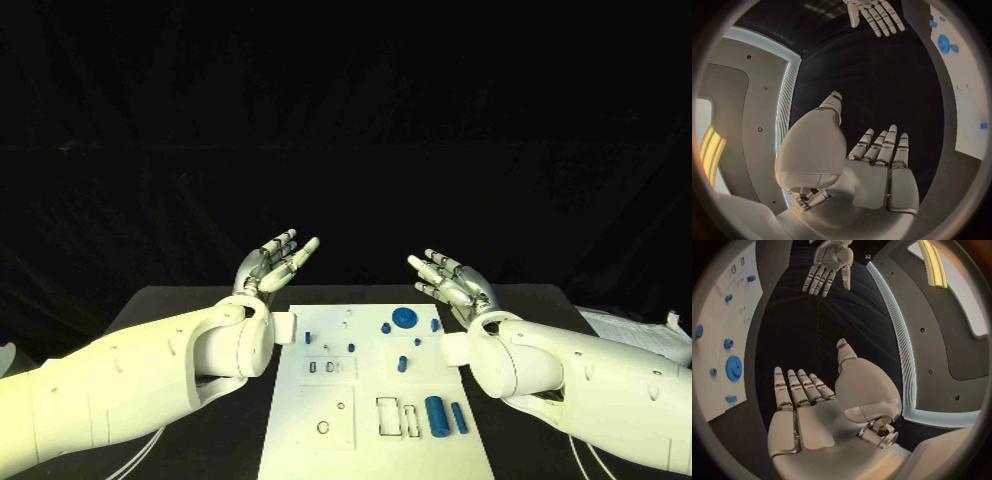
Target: Assemble the parts on the task board
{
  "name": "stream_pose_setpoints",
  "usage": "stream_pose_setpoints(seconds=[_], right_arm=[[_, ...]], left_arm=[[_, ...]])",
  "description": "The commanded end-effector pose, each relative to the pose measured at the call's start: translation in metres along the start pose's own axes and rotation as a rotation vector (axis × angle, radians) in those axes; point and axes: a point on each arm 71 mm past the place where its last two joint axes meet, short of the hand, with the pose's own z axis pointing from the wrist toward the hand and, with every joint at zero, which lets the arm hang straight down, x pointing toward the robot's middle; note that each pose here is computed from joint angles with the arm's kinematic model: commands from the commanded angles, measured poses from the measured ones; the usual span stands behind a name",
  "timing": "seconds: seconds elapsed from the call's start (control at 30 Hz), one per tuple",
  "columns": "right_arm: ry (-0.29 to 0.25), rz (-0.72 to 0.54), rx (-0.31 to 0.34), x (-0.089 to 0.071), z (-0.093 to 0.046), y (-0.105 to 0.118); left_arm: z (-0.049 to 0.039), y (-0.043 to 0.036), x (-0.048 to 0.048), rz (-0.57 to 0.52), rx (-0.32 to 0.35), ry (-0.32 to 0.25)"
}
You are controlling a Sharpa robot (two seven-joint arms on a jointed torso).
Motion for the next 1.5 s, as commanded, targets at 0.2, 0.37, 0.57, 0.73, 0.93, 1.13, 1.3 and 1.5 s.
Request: stream_pose_setpoints(seconds=[0.2, 0.37, 0.57, 0.73, 0.93, 1.13, 1.3, 1.5], right_arm=[[0.245, -0.031, 0.050, 0.013, 0.003, -0.003], [0.171, -0.202, -0.073, -0.004, 0.006, 0.006], [0.166, -0.338, -0.157, -0.012, 0.009, 0.014], [0.160, -0.437, -0.204, -0.021, 0.013, 0.022], [0.170, -0.615, -0.271, -0.028, 0.019, 0.039], [0.216, -0.841, -0.307, -0.033, 0.025, 0.052], [0.271, -1.108, -0.320, -0.030, 0.030, 0.063], [0.294, -1.335, -0.312, -0.024, 0.033, 0.072]], left_arm=[[0.0009, -0.0029, 0.0047, -0.066, 0.027, 0.059], [0.0023, -0.0025, -0.0049, -0.068, 0.031, 0.058], [-0.0028, -0.0051, -0.0088, -0.059, 0.049, 0.117], [-0.0099, -0.0081, -0.0116, -0.052, 0.051, 0.141], [-0.0268, -0.0155, -0.0138, -0.074, 0.030, 0.184], [-0.0409, -0.0234, -0.0111, -0.109, 0.015, 0.227], [-0.0534, -0.0306, -0.0070, -0.174, -0.023, 0.252], [-0.0639, -0.0415, 0.0009, -0.208, -0.032, 0.289]])
